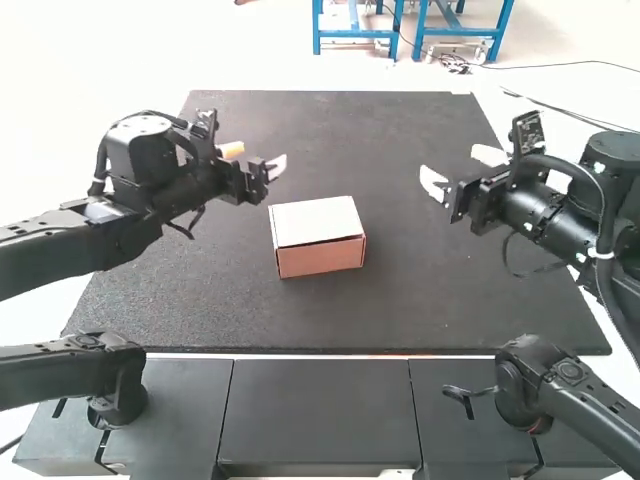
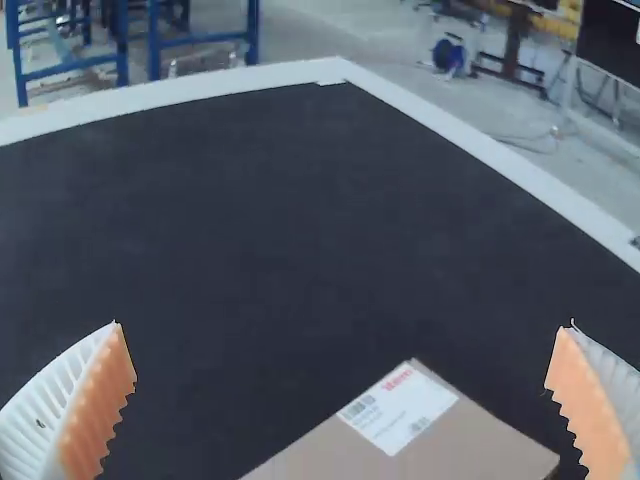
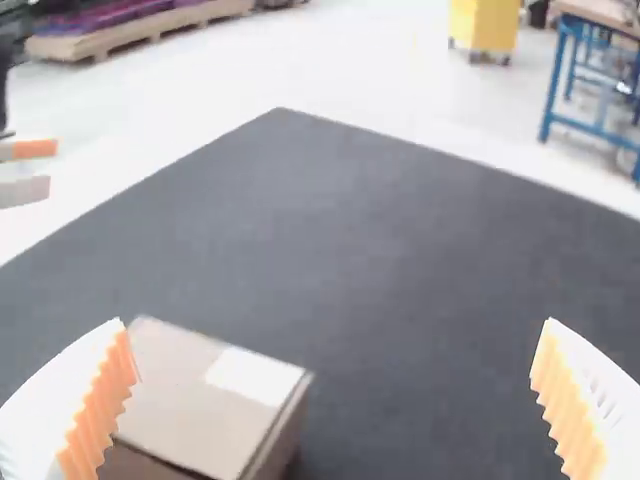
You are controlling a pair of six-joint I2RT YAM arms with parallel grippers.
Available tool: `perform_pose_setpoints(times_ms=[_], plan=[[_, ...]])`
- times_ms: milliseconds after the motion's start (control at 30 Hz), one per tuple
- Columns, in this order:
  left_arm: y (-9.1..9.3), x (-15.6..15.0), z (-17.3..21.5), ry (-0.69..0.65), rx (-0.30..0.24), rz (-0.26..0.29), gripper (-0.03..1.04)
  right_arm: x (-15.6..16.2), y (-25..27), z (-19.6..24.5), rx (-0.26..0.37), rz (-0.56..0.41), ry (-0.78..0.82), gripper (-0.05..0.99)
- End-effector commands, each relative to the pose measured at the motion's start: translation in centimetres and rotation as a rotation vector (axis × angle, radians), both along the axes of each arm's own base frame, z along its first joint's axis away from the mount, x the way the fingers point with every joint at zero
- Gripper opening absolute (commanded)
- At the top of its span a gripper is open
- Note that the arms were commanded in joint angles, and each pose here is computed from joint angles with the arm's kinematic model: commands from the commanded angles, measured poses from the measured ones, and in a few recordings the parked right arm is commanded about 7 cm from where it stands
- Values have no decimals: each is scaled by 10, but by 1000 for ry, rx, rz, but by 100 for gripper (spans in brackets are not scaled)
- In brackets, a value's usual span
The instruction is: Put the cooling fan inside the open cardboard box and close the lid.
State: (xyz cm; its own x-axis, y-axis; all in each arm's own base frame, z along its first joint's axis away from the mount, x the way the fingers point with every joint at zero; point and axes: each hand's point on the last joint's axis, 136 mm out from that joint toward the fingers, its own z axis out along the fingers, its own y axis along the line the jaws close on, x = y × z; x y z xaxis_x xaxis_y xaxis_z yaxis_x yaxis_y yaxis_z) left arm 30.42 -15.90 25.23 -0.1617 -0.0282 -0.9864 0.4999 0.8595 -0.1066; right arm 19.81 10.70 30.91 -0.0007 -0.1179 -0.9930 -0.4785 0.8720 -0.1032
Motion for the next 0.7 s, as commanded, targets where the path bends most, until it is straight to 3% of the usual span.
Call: perform_pose_setpoints(times_ms=[0, 67, 100, 200, 267, 333, 433, 567, 667], plan=[[44, 3, 30, -125, 39, 157, 97, 3, -48, 29, -230, -252, -281, 91], [68, -3, 44, -198, 39, 245, 97, 1, -71, 36, -284, -393, -392, 91], [78, -6, 47, -222, 34, 280, 97, -4, -80, 43, -281, -452, -468, 91], [103, -17, 47, -260, 23, 378, 97, -19, -113, 60, -163, -669, -679, 91], [118, -26, 48, -294, 21, 446, 97, -9, -114, 45, -194, -669, -639, 91], [134, -33, 47, -319, 18, 506, 97, 1, -116, 27, -144, -662, -586, 91], [163, -45, 47, -359, 23, 610, 97, 19, -120, -15, -171, -673, -497, 91], [176, -61, 57, -440, 41, 642, 97, 27, -128, -48, -241, -732, -511, 91], [173, -69, 56, -480, 60, 618, 97, 21, -137, -53, -214, -795, -560, 91]])
